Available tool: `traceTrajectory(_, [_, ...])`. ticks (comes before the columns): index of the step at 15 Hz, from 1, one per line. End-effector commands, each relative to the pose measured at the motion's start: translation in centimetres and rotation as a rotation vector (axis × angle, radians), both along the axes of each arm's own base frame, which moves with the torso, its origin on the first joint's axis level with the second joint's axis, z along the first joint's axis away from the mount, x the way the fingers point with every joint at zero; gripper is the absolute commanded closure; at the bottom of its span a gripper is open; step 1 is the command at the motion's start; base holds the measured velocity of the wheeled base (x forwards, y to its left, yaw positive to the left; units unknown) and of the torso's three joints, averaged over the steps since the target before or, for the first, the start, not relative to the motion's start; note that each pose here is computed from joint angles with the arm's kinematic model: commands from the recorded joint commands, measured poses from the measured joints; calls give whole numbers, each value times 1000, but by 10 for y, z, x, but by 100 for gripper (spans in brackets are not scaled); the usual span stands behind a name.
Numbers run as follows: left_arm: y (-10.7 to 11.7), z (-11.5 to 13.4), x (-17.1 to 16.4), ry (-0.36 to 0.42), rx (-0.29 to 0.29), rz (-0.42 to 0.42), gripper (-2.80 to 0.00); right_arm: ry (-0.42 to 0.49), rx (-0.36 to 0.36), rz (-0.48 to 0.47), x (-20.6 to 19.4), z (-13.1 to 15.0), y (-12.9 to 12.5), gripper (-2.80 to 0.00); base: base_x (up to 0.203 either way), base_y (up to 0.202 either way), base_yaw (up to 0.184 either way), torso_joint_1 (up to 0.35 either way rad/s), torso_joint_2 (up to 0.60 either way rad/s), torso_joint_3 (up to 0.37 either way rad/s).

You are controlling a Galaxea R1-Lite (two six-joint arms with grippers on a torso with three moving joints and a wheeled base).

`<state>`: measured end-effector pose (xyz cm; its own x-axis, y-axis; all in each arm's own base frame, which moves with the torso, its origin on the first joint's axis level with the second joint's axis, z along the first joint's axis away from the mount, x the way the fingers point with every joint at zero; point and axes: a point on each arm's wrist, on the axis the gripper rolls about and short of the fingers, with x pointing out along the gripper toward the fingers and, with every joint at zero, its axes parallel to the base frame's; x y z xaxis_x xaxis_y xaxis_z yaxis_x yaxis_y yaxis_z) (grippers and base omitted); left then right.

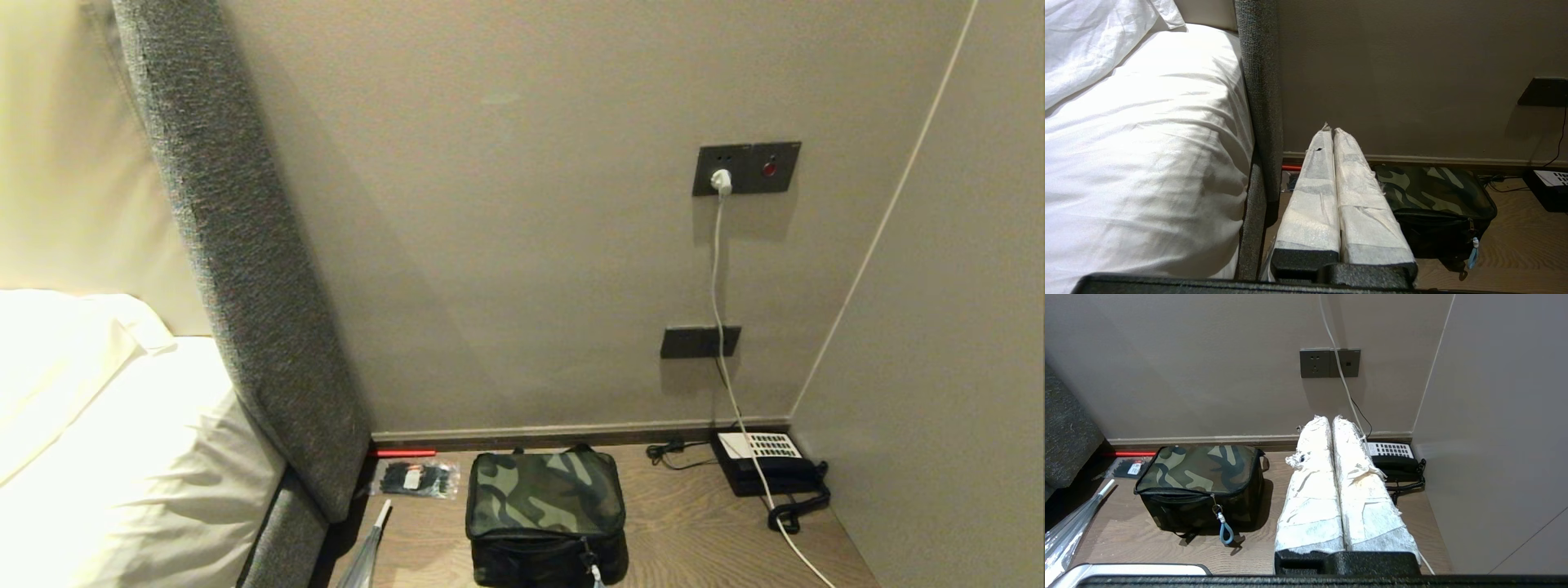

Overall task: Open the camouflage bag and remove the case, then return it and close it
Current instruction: Open the top of the storage box

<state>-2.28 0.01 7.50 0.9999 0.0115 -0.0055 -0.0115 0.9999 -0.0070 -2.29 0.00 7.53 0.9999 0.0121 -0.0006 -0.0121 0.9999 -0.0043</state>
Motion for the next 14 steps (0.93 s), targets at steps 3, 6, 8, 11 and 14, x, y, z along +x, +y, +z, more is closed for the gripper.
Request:
traceTrajectory(3, [0,-1,0,1,-1,1,0,0,0,2,0,0,0,0,0,0,0,0,0,0])
traceTrajectory(6, [0,-1,0,1,2,-1,0,-2,0,2,0,0,0,0,0,0,0,0,0,0])
traceTrajectory(8, [0,-1,0,3,-3,1,0,-2,0,2,0,0,0,0,0,0,0,0,0,0])
traceTrajectory(11, [0,-1,0,1,-4,1,0,-3,0,2,0,0,0,0,0,0,0,0,0,0])
traceTrajectory(14, [0,-1,0,1,-5,1,0,-1,0,2,0,0,0,0,0,0,0,0,0,0])
